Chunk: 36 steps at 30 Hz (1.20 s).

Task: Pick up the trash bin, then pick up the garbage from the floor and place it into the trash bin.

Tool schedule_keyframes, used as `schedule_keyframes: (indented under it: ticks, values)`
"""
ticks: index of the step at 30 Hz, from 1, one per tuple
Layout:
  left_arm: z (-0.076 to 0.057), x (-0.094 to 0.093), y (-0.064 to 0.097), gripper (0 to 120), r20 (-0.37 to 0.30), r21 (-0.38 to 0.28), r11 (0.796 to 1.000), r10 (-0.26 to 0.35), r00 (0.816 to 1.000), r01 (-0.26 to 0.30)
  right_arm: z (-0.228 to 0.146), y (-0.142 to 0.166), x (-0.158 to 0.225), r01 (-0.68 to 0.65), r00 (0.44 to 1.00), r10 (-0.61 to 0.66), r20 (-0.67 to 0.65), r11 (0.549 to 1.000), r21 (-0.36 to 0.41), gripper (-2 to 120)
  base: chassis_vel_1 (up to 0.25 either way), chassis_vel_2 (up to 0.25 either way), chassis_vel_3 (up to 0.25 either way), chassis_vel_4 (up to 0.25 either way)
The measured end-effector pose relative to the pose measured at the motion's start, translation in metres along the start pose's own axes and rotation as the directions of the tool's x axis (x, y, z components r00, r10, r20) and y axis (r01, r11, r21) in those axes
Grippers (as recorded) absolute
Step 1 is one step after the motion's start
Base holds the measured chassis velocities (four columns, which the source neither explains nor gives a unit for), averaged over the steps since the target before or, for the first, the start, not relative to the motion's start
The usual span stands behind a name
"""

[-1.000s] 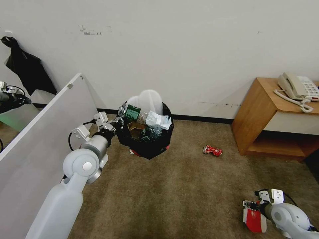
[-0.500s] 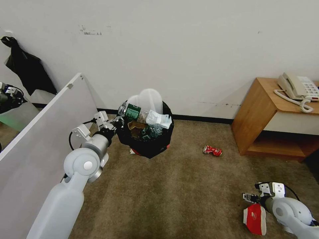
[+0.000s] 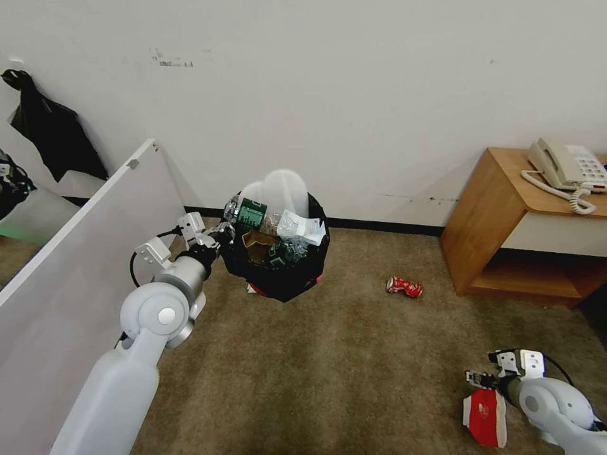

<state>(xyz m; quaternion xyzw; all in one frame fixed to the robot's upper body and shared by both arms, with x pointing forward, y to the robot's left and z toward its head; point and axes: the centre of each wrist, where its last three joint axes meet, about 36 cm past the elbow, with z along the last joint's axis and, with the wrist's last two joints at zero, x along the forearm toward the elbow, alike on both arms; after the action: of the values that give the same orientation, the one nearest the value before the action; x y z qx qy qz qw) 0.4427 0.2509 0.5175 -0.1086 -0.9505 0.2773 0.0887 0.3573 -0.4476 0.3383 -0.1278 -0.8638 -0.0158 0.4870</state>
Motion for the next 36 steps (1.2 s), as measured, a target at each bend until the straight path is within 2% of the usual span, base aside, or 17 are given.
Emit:
schedule_keyframes:
  ticks: [10,36]
  values:
    - [0.000,0.000,0.000,4,0.000,0.002,1.000,0.000,1.000,0.000,-0.005,-0.004,0.002,-0.005,1.000,0.005,0.013,1.000,-0.005,90,0.000,0.000,0.000,0.000]
    - [-0.001,0.001,0.000,4,0.001,-0.004,1.000,0.001,1.000,-0.001,0.028,-0.005,-0.021,-0.016,0.999,0.015,-0.049,0.999,-0.027,90,0.000,0.000,0.000,0.000]
